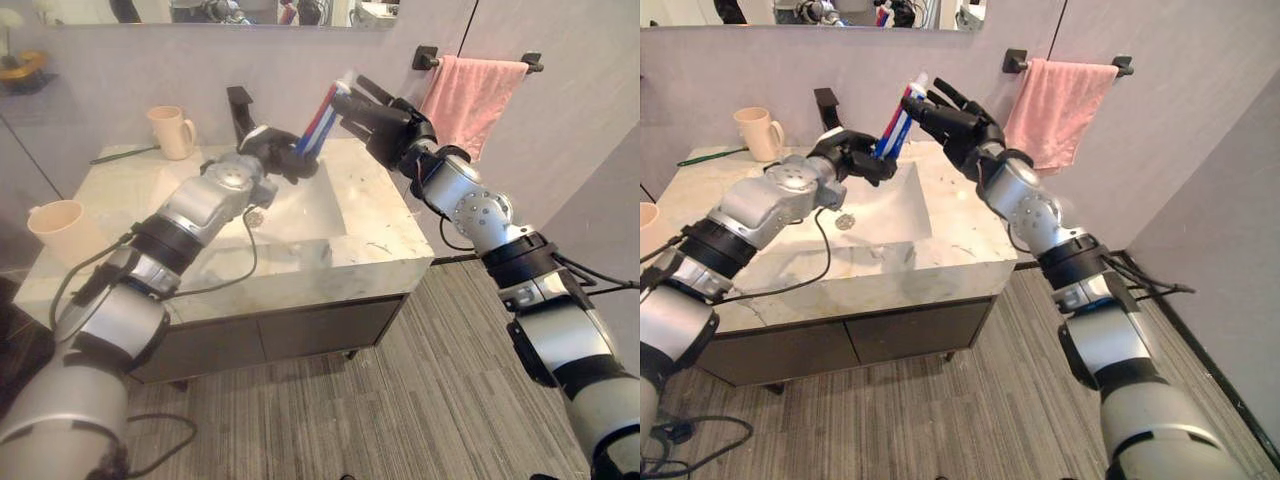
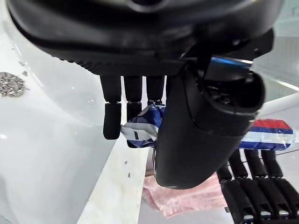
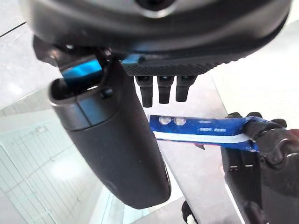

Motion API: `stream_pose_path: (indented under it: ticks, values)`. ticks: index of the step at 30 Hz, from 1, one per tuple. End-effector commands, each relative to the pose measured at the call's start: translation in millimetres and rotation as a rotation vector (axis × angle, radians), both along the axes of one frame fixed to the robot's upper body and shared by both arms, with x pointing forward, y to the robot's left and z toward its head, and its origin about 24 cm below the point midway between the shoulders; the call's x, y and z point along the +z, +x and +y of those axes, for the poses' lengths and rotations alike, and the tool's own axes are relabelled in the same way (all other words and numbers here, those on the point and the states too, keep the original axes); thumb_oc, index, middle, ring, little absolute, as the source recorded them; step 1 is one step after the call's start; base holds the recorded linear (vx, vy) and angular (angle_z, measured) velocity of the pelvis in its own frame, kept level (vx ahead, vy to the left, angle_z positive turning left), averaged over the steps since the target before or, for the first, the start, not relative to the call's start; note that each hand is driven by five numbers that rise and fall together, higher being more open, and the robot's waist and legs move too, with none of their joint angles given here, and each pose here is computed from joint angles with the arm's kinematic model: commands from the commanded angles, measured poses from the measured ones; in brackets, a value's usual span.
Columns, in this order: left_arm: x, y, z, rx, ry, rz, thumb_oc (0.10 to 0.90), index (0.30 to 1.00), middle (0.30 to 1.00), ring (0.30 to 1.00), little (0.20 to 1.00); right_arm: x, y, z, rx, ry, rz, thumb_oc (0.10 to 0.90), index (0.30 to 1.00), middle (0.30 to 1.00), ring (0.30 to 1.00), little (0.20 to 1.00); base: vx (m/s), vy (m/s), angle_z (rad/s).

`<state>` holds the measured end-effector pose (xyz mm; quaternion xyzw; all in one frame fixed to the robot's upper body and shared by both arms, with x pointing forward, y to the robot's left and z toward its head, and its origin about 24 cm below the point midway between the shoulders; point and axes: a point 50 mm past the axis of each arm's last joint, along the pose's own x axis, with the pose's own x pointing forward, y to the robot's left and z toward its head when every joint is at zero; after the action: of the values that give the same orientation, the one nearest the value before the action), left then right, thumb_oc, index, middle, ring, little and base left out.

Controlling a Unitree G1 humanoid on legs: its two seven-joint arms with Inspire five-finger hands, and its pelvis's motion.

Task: Organize the bathroom.

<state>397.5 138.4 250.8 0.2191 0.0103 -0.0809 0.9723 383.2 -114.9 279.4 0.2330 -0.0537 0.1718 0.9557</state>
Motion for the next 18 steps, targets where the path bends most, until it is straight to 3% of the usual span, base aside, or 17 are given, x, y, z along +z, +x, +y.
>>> stream_pose_path:
  ticks: [1, 18]
  values:
    - [42.9, 2.2, -1.0, -0.013, -0.004, -0.164, 0.400, 0.300, 0.300, 0.300, 0.300, 56.8, -2.7, -11.4, -0.034, 0.077, -0.210, 0.800, 0.900, 0.900, 0.900, 0.900, 0.00, 0.003, 0.05]
    - [77.5, -5.5, -1.7, -0.014, -0.098, -0.344, 0.400, 0.300, 0.300, 0.300, 0.300, 45.9, 1.5, -15.8, -0.044, 0.057, -0.146, 0.800, 0.900, 0.900, 0.900, 0.900, 0.00, 0.001, 0.01]
